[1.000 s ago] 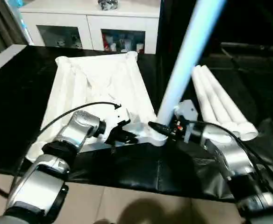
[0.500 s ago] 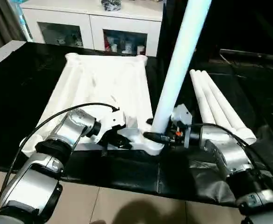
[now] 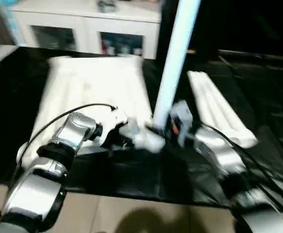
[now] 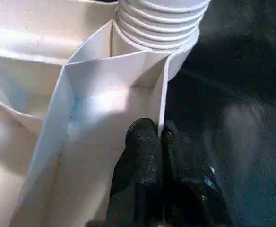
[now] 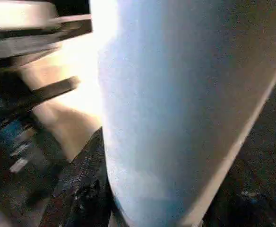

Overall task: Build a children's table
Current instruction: Rotate leg to tighten

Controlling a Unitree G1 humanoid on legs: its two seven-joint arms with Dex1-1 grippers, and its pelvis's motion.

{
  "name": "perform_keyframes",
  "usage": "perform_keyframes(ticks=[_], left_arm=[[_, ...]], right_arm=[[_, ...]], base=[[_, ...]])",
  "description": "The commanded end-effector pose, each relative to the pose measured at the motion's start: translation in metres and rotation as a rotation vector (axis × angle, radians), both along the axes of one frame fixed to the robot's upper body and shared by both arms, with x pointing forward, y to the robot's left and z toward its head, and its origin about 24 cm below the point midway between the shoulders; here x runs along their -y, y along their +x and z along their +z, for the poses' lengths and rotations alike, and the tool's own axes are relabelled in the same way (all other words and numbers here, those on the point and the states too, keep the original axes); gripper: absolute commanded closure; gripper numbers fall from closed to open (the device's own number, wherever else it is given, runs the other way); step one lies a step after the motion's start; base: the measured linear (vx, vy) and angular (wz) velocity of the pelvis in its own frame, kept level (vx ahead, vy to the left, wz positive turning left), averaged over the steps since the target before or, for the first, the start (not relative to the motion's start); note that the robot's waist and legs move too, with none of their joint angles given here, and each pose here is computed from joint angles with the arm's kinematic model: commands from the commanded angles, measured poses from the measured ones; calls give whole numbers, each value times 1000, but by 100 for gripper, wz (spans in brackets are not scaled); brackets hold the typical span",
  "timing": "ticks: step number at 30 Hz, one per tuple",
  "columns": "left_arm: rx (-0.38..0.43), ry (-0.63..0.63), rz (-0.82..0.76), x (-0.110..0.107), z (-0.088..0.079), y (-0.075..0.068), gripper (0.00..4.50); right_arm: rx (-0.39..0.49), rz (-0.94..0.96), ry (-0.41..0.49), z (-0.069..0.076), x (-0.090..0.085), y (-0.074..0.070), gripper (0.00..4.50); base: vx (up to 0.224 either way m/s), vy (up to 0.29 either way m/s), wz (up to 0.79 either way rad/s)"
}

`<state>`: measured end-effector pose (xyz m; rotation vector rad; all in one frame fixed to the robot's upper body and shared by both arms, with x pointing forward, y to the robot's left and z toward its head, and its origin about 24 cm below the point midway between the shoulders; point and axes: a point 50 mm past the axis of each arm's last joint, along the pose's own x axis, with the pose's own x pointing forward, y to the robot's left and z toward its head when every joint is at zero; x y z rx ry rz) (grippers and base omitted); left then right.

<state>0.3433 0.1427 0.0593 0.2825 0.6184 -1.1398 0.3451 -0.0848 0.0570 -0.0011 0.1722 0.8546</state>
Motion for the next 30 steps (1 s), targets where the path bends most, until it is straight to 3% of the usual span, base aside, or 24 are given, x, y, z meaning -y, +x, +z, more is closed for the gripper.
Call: perform_keyframes(ticks=[1, 2, 6, 13, 17, 18, 20, 25, 30], left_arm=[[112, -152, -15, 19, 35, 7, 450], [119, -150, 14, 24, 32, 1, 450], [136, -131, 52, 39, 26, -11, 450], [143, -113, 133, 51, 22, -16, 450], [148, -88, 149, 47, 22, -14, 450], [149, -85, 151, 47, 22, -14, 450], [151, -80, 159, 45, 22, -14, 450], [157, -67, 157, 44, 21, -14, 450], [161, -37, 132, 40, 19, -12, 450]], right_arm=[[-191, -69, -128, -44, 1, -12, 258], [-199, -130, -161, -44, -6, -6, 258], [-237, -231, -137, -41, -16, 2, 258], [-270, -200, -80, -40, -34, 2, 258], [-277, -232, -75, -42, -32, 2, 258], [-281, -237, -69, -42, -31, 2, 223], [-284, -246, -55, -42, -30, 3, 223], [-277, -249, -41, -41, -27, 4, 152], [-229, -207, -49, -42, -21, 2, 122]], base=[[0, 0, 0], [0, 0, 0], [0, 0, 0], [0, 0, 0], [0, 0, 0], [0, 0, 0], [0, 0, 0], [0, 0, 0], [0, 0, 0]])
